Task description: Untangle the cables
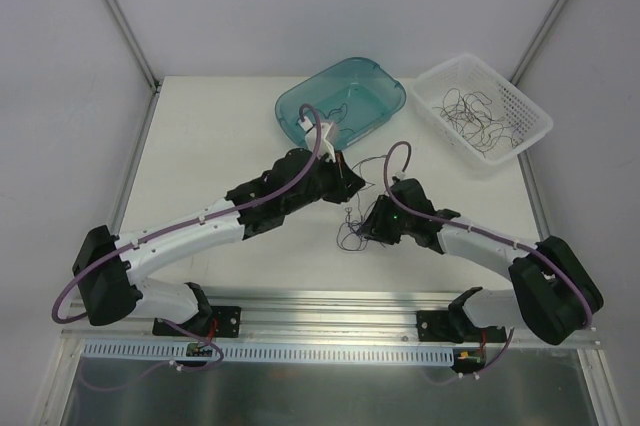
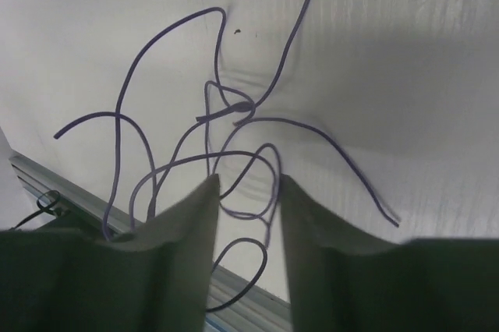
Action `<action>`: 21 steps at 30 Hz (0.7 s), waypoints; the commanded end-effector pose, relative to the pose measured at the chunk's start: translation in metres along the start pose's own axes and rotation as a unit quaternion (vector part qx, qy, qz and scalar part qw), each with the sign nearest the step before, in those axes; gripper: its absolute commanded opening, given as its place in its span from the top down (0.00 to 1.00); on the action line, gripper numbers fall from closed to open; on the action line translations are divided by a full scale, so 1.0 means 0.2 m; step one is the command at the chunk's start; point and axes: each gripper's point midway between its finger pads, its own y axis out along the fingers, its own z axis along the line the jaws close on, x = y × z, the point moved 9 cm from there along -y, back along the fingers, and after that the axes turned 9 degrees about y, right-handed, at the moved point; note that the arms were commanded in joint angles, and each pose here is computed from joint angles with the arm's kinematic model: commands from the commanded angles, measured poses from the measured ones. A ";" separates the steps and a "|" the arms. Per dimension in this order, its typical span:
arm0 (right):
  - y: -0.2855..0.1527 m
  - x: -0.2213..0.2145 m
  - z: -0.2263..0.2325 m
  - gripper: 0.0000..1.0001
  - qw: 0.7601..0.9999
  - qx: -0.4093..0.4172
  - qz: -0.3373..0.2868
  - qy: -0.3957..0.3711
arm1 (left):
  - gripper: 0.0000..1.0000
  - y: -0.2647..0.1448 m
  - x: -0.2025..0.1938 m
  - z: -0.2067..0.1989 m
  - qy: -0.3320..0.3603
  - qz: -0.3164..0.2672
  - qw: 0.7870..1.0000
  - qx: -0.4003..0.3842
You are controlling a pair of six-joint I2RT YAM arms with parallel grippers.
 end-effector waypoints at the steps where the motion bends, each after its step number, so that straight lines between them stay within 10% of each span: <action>1: 0.04 0.00 0.01 0.68 1.000 0.013 -0.005 0.002 | 1.00 -0.06 0.19 -0.03 0.008 -0.056 0.998 -0.005; 6: 0.01 0.02 -0.04 0.99 0.999 -0.030 -0.026 -0.019 | 1.00 -0.17 0.32 0.01 0.015 -0.083 0.996 0.004; 21: -0.15 0.15 -0.28 0.99 0.987 -0.134 -0.091 -0.014 | 1.00 -0.72 0.76 0.20 0.044 -0.168 0.980 0.096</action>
